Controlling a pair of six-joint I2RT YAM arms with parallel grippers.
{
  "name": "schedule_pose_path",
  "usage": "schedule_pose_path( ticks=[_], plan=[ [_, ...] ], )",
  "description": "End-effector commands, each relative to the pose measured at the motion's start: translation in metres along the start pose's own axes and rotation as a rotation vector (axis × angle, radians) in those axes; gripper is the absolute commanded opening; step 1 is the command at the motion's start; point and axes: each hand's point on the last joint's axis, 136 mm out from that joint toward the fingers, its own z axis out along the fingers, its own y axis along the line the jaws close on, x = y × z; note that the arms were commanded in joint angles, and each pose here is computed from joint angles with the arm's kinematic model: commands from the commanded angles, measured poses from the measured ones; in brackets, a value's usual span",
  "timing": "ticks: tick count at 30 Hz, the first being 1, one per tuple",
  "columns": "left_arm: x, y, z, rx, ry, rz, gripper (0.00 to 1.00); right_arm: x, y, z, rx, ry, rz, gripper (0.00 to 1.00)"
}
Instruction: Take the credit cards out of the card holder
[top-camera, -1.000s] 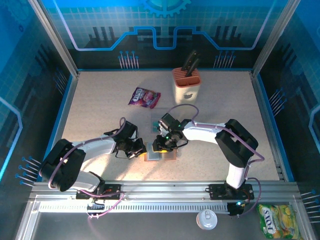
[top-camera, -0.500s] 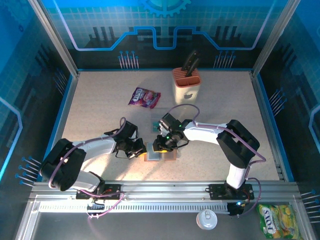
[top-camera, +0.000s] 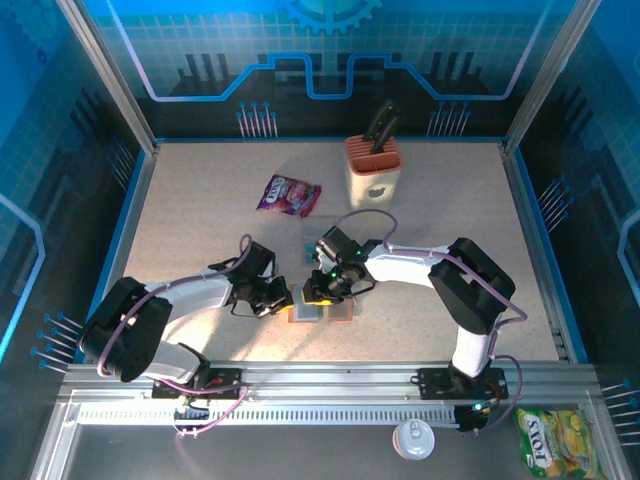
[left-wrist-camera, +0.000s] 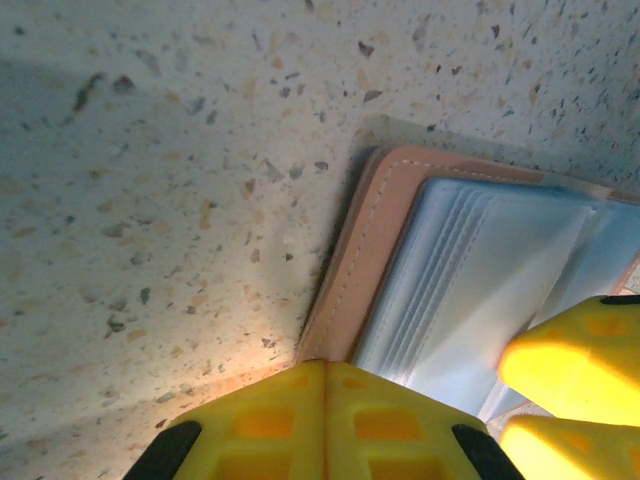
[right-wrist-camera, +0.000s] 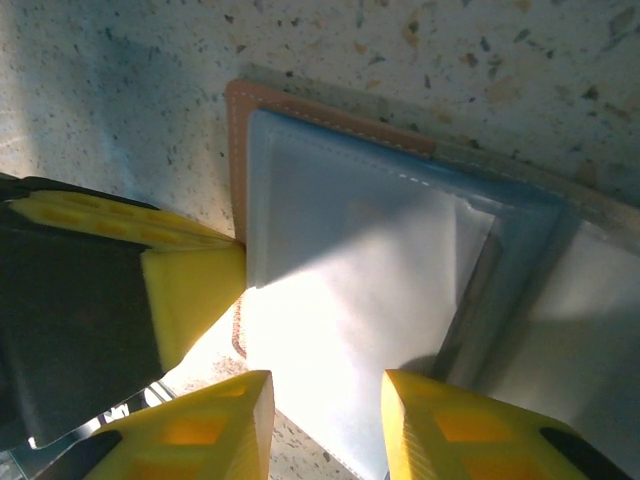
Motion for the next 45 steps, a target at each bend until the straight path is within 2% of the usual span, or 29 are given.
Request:
schedule_pose_path(
  ticks=[1, 11, 26, 36, 45],
  plan=[
    [0.005, 0.011, 0.0, -0.046, 0.021, -0.001, 0.08, 0.008, -0.007, 0.006, 0.026, 0.035, 0.025, 0.35],
    [0.005, 0.012, 0.001, -0.049, 0.021, -0.002, 0.08, 0.01, -0.021, -0.006, 0.081, 0.011, 0.037, 0.35],
    [0.001, -0.002, -0.013, -0.027, -0.009, 0.014, 0.08, 0.01, -0.026, -0.004, 0.052, 0.008, 0.048, 0.35],
    [0.001, -0.037, -0.025, 0.122, -0.01, 0.009, 0.2, 0.009, -0.026, -0.005, 0.022, -0.003, 0.059, 0.35],
    [0.008, -0.047, -0.009, 0.143, 0.028, 0.006, 0.23, 0.009, -0.026, -0.006, 0.002, -0.008, 0.067, 0.35]
  ],
)
